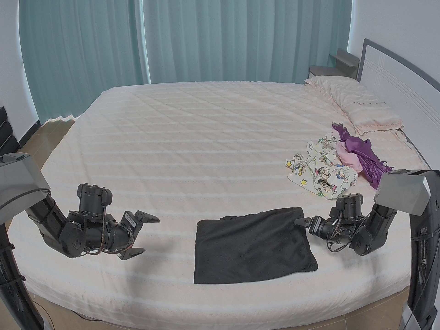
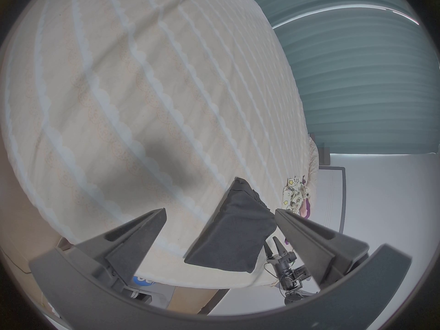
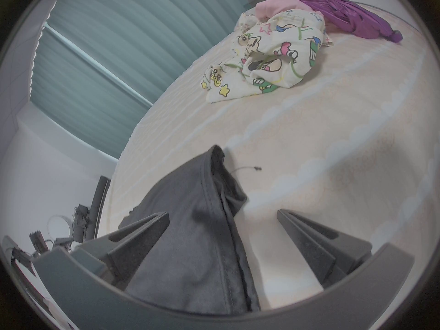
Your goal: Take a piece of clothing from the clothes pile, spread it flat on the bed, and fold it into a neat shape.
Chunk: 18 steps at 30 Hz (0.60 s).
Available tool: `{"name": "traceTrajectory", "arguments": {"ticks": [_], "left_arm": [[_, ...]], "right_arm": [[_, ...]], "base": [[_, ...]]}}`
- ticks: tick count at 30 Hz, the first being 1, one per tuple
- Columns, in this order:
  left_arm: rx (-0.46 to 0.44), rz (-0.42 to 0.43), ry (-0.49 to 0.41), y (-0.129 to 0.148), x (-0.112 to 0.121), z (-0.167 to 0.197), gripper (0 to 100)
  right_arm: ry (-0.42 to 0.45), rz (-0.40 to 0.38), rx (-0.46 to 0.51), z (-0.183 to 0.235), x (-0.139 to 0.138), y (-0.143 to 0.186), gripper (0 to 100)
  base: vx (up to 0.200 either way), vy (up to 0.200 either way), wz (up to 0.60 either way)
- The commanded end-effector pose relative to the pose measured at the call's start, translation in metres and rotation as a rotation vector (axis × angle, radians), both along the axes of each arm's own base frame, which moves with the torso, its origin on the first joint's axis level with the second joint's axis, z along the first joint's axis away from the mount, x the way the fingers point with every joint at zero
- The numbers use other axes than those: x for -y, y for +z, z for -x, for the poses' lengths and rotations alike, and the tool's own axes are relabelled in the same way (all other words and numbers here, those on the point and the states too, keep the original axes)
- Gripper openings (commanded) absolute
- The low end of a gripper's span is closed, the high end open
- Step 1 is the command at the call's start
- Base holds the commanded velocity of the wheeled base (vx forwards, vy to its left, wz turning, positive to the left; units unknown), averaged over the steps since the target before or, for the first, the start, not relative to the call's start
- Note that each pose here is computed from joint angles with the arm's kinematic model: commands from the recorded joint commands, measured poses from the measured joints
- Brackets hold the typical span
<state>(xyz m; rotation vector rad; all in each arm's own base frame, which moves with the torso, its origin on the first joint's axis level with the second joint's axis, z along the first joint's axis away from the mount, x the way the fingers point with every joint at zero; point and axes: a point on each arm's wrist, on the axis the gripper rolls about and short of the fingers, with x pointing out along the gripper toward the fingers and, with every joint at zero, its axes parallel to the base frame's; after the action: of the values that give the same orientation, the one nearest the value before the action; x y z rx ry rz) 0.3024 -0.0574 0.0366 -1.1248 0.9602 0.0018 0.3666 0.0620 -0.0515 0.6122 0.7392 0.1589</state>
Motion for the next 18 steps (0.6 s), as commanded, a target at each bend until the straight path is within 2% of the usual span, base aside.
{"name": "traceTrajectory", "arguments": {"ticks": [1,5,14,18], "left_arm": [[-0.003,0.0,0.0,-0.001,0.0,0.0,100],[-0.001,-0.002,0.003,-0.001,0.0,0.0,100],[0.03,0.001,0.005,-0.002,0.0,-0.001,100],[0.028,-0.001,0.004,-0.002,0.0,-0.001,100]], "right_arm": [[0.026,0.011,-0.024,0.007,-0.001,-0.006,100],[0.08,0.021,-0.03,0.01,-0.013,-0.014,100],[0.136,0.02,-0.006,0.007,-0.033,-0.015,100],[0.173,0.044,0.004,0.008,-0.039,-0.017,100]], "base": [[0.0,0.0,0.0],[0.0,0.0,0.0],[0.0,0.0,0.0],[0.0,0.0,0.0]]}}
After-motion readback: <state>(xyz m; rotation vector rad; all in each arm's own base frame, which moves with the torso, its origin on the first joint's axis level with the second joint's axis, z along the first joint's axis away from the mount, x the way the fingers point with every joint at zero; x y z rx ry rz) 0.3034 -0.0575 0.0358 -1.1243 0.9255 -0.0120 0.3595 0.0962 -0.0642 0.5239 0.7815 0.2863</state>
